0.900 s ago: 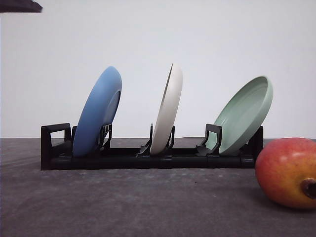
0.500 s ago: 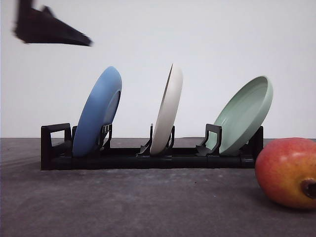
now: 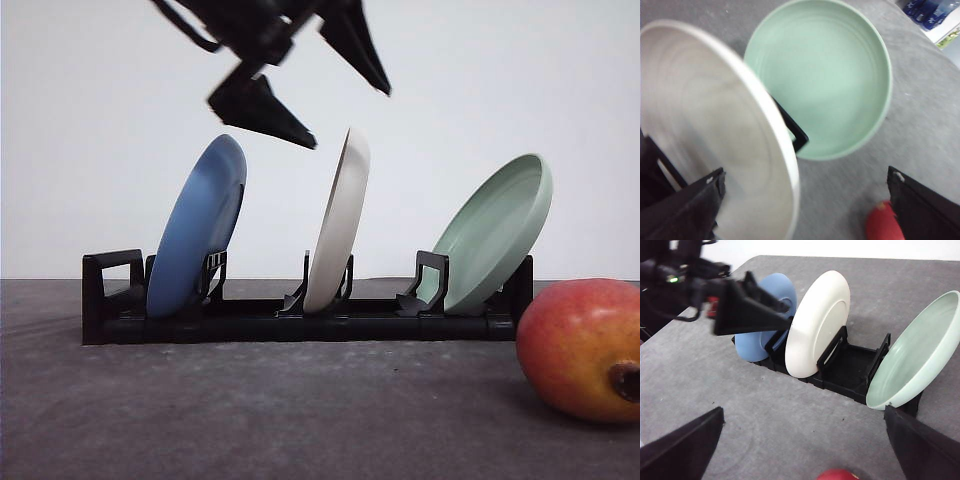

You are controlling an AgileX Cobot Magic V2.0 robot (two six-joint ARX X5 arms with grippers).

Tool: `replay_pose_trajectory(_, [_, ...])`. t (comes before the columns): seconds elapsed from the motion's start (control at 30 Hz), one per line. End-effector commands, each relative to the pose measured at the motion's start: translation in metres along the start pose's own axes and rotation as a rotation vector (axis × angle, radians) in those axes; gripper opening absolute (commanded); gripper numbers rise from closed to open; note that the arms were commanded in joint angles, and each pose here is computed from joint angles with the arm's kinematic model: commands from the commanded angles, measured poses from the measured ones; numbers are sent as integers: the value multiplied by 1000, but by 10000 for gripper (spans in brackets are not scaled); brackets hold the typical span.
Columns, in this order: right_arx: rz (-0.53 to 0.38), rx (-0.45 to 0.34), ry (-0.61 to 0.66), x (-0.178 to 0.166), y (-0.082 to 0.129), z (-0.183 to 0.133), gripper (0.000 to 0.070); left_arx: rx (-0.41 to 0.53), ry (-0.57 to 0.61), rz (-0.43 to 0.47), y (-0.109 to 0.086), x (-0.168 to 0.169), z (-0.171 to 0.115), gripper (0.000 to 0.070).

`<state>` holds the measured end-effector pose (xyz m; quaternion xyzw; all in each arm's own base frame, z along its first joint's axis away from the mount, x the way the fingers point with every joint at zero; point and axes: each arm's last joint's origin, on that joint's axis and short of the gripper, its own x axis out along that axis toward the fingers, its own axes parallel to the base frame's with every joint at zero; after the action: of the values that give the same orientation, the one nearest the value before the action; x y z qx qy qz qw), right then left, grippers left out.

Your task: Place pomegranate in white plate

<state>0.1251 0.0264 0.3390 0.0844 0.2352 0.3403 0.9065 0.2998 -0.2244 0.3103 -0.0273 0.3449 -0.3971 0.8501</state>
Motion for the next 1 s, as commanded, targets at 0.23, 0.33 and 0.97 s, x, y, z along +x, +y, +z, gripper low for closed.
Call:
replay_pose_trajectory(0.23, [4,2,-14,-2,1,4,656,5,47,9,-3,31,2,503])
replay_pose_trajectory(0.33, [4,4,-14,-2,1,4,656,9,51,10,-5,34,1,502])
replay_pose_trajectory(0.97, [8,10,-13,-2,2,4,655,-19,72,53,-2,44,-4,10])
